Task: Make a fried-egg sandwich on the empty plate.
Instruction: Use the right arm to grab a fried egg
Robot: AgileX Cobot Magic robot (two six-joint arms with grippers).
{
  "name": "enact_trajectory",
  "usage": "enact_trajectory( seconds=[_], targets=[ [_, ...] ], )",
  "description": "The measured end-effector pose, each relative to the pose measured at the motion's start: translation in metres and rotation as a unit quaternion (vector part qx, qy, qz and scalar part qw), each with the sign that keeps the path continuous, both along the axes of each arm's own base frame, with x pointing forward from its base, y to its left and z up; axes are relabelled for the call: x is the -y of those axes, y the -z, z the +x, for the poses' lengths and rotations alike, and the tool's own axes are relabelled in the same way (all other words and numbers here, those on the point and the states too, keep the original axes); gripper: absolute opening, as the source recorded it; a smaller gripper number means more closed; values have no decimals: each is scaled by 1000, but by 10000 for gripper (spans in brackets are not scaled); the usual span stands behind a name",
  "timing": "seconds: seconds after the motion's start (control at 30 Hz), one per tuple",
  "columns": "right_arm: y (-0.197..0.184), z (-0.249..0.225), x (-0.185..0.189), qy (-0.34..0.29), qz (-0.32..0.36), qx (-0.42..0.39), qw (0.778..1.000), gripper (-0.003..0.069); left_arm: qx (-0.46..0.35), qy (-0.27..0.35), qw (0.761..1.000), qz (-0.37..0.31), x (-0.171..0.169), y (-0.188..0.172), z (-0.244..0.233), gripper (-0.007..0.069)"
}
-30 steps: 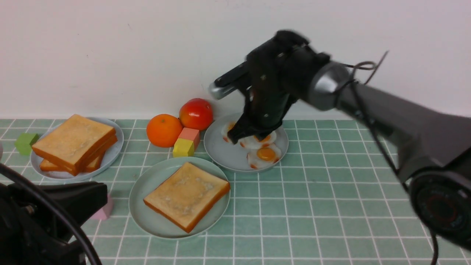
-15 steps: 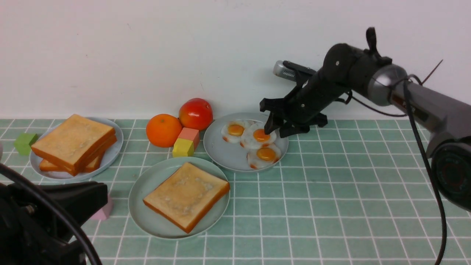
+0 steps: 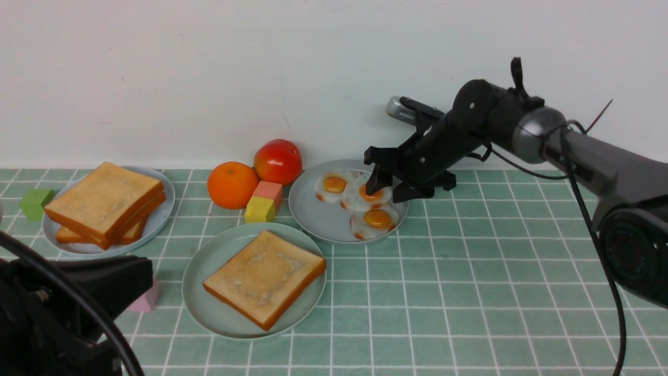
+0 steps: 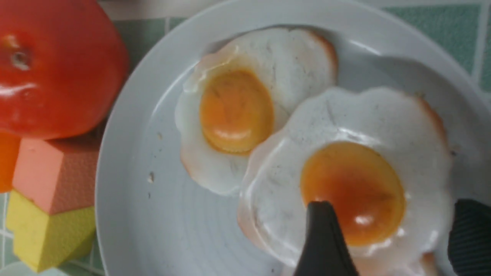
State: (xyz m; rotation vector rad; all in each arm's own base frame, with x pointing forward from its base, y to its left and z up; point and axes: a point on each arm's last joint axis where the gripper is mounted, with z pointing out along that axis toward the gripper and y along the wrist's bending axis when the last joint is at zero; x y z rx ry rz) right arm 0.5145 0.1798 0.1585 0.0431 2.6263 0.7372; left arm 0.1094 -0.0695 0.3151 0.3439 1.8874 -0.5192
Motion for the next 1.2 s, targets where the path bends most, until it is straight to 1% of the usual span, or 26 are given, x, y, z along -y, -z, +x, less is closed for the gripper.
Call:
enact_trajectory(
  seconds=[0.37,0.47,0.57,0.63,0.67,0.7,0.77,0.8,0.83,1.03,1.2],
  targets=[
    [2,2,0,15,10,-3,1000,435,0,0,1000,0,0,0,0,73],
    [5,3,-1,20,16,-2,1000,424,0,0,1000,0,0,0,0,73],
    [6,4,0,22,15,-1,1000,374,0,0,1000,-1,0,0,0,74],
    [6,4,1,22,15,-1,1000,321,0,0,1000,-1,0,0,0,74],
    [6,4,2,24,15,-1,1000,279,0,0,1000,-1,0,0,0,74],
    [6,4,2,23,15,-1,1000,271,0,0,1000,-1,0,0,0,74],
    [6,5,4,25,13,-1,1000,130,0,0,1000,-1,0,0,0,76],
    [6,5,4,24,12,-1,1000,118,0,0,1000,-1,0,0,0,76],
    [7,6,4,26,12,2,1000,55,0,0,1000,-1,0,0,0,76],
    [2,5,5,25,13,5,1000,61,-2,0,1000,0,0,0,0,81],
    [-36,-3,6,-19,2,35,999,61,-2,0,1000,1,0,0,0,83]
  ],
)
